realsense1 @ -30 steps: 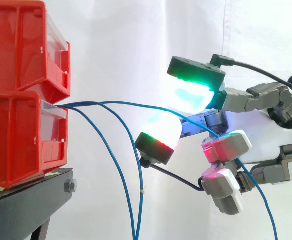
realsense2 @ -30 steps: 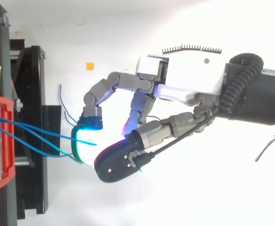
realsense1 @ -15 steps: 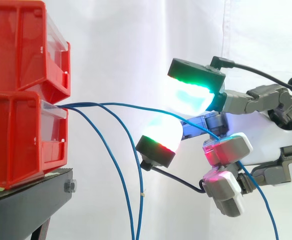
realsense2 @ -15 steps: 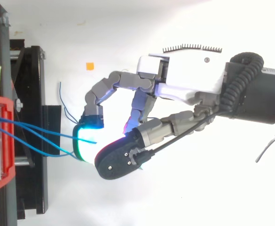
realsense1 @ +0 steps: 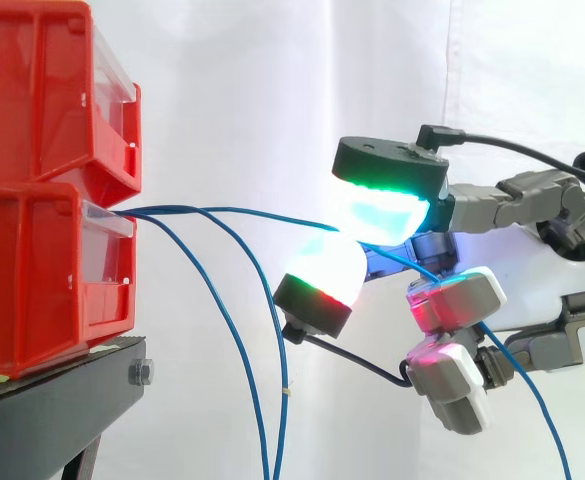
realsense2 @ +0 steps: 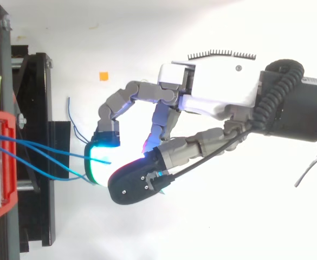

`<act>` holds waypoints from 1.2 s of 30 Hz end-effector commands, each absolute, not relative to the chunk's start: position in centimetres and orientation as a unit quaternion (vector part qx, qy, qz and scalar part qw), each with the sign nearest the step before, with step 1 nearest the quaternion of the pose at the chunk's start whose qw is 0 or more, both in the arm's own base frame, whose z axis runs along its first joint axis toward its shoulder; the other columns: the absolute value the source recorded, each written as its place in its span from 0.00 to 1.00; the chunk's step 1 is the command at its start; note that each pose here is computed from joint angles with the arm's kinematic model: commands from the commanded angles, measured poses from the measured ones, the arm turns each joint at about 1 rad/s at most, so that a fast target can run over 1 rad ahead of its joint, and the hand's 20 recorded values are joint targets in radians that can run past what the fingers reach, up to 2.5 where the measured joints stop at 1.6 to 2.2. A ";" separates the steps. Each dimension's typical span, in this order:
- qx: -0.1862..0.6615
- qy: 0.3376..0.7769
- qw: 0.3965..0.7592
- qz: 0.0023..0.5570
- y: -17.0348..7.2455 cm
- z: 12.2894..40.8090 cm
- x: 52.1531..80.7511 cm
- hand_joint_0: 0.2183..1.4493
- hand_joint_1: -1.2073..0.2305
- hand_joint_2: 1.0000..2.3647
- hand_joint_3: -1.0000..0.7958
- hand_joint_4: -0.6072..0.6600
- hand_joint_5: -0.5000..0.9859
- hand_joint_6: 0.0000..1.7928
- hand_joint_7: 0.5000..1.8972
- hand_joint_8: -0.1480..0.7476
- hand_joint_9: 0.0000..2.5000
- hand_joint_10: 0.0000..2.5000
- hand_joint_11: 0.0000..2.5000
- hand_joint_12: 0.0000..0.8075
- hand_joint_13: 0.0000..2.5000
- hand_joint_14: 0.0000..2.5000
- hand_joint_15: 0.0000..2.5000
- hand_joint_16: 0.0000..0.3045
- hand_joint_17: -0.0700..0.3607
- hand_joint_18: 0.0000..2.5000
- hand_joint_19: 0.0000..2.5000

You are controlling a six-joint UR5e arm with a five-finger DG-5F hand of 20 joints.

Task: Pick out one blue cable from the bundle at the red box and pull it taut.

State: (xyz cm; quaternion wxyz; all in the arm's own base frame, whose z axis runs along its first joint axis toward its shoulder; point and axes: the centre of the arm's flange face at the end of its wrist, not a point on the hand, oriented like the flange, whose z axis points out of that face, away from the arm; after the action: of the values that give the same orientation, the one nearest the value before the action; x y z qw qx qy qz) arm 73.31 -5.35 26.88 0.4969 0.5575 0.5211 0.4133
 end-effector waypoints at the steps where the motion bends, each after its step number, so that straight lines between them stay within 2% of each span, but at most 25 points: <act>1: 0.558 0.522 0.496 0.412 -5.4 26.9 73.3 0.31 0.29 0.01 0.43 0.47 0.29 0.51 0.32 0.47 0.59 0.01 0.34 0.46 0.49 0.01 0.27 0.16 0.42 0.43 0.27; 12: 0.569 0.531 0.482 0.402 -5.6 27.2 72.5 0.32 0.30 0.01 0.42 0.47 0.29 0.51 0.32 0.48 0.58 0.01 0.34 0.46 0.49 0.01 0.27 0.17 0.43 0.43 0.27; 19: 0.576 0.549 0.468 0.385 -5.5 28.7 71.2 0.31 0.35 0.01 0.37 0.50 0.28 0.51 0.32 0.46 0.57 0.01 0.34 0.45 0.48 0.01 0.28 0.16 0.41 0.41 0.28; 25: 0.578 0.563 0.456 0.376 -5.4 29.1 70.5 0.27 0.39 0.00 0.28 0.51 0.28 0.49 0.30 0.47 0.56 0.01 0.34 0.46 0.48 0.01 0.28 0.17 0.43 0.41 0.28; 33: 0.578 0.566 0.454 0.375 -5.3 29.1 70.4 0.24 0.44 0.00 0.28 0.52 0.28 0.48 0.25 0.47 0.56 0.01 0.34 0.47 0.48 0.01 0.27 0.17 0.44 0.42 0.28; 36: 0.578 0.565 0.454 0.374 -5.4 29.1 70.4 0.24 0.47 0.00 0.28 0.52 0.28 0.48 0.26 0.47 0.56 0.01 0.33 0.48 0.48 0.01 0.27 0.18 0.44 0.42 0.28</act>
State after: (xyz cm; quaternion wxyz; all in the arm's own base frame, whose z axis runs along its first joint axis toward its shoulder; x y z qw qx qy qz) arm 70.40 -5.33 29.08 0.4544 0.5780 0.5650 0.3745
